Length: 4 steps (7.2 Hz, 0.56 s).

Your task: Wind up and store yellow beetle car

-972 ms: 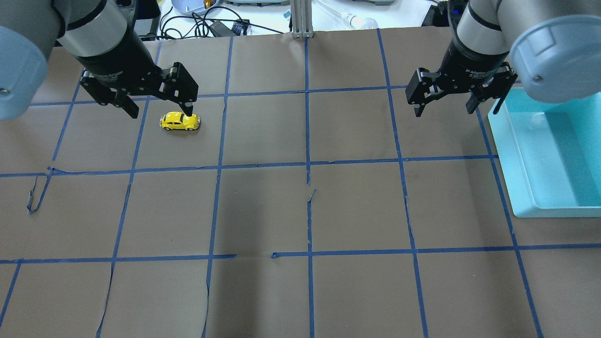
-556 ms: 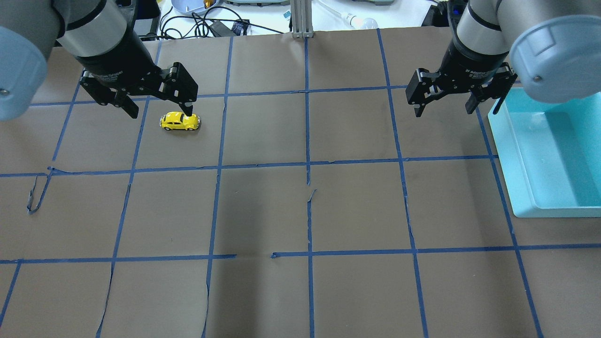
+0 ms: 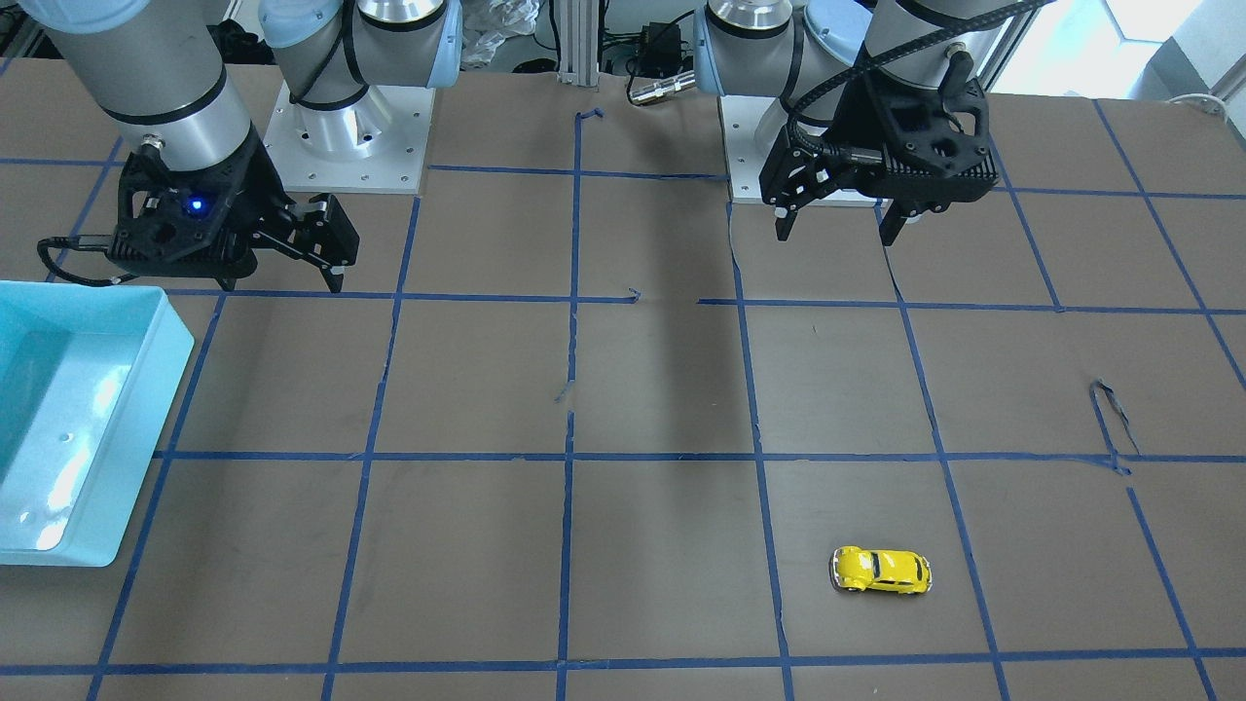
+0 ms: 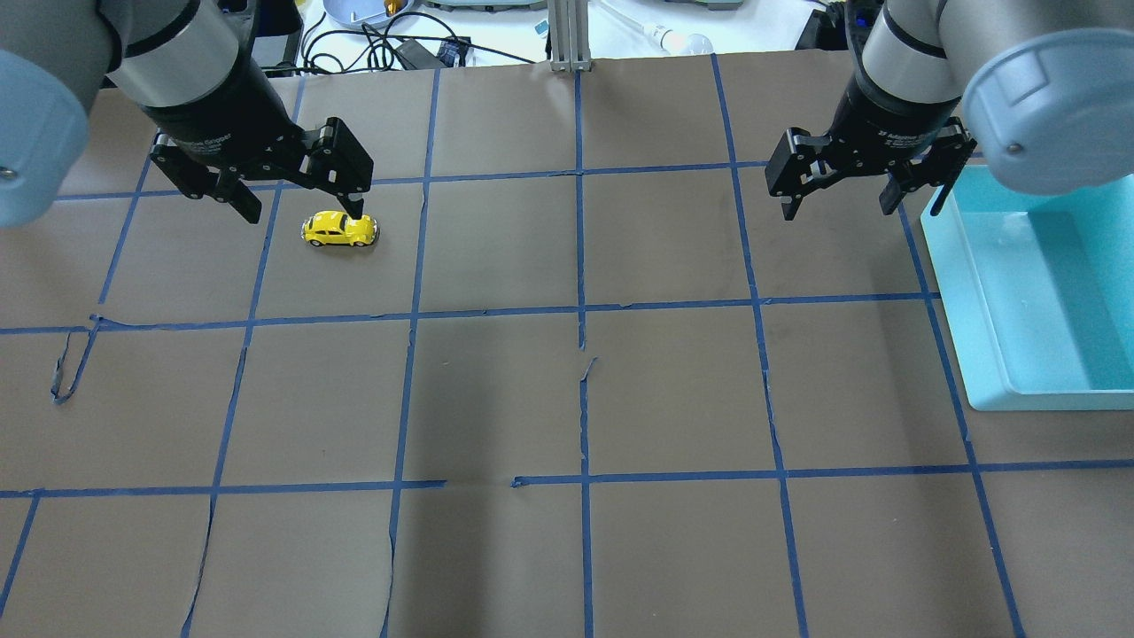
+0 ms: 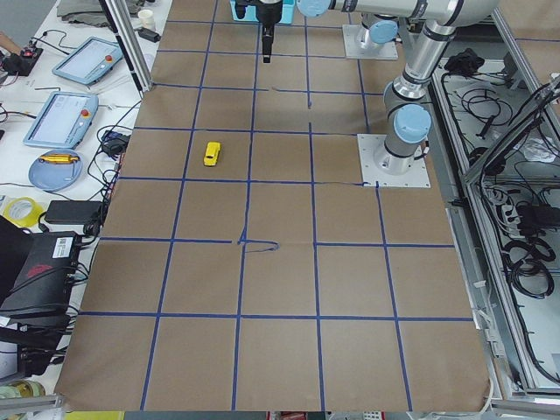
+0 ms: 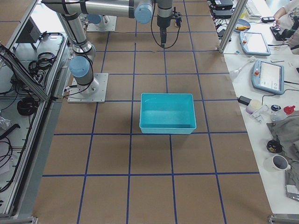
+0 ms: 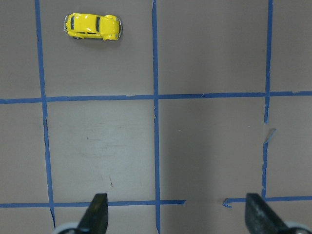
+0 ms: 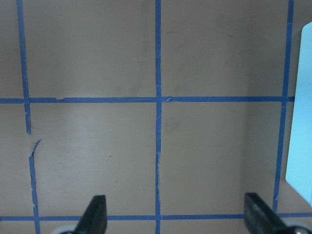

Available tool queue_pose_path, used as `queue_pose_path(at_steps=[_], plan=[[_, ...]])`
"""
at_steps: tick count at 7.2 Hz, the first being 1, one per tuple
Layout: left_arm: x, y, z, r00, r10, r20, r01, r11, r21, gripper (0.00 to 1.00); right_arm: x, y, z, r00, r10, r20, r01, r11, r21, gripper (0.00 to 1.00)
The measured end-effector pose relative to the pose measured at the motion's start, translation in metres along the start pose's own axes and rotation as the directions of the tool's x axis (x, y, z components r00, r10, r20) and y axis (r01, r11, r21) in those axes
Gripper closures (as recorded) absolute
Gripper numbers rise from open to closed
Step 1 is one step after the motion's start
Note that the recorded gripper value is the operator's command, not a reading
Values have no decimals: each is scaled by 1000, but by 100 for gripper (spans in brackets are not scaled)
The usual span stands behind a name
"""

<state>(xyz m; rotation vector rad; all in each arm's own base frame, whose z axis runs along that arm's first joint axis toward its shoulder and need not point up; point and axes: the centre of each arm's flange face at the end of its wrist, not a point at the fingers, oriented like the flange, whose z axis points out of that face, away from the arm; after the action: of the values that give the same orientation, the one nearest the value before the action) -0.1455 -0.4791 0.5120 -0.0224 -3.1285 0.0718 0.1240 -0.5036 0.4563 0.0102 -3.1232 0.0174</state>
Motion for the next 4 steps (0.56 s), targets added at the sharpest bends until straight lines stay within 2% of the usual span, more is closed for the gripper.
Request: queue_pose_path(at_steps=[4], plan=[[-1,0,-1,1000,3,0,-3,1000,4,0,1,0,0,1000,-5,-3,5,1000,-2,0]])
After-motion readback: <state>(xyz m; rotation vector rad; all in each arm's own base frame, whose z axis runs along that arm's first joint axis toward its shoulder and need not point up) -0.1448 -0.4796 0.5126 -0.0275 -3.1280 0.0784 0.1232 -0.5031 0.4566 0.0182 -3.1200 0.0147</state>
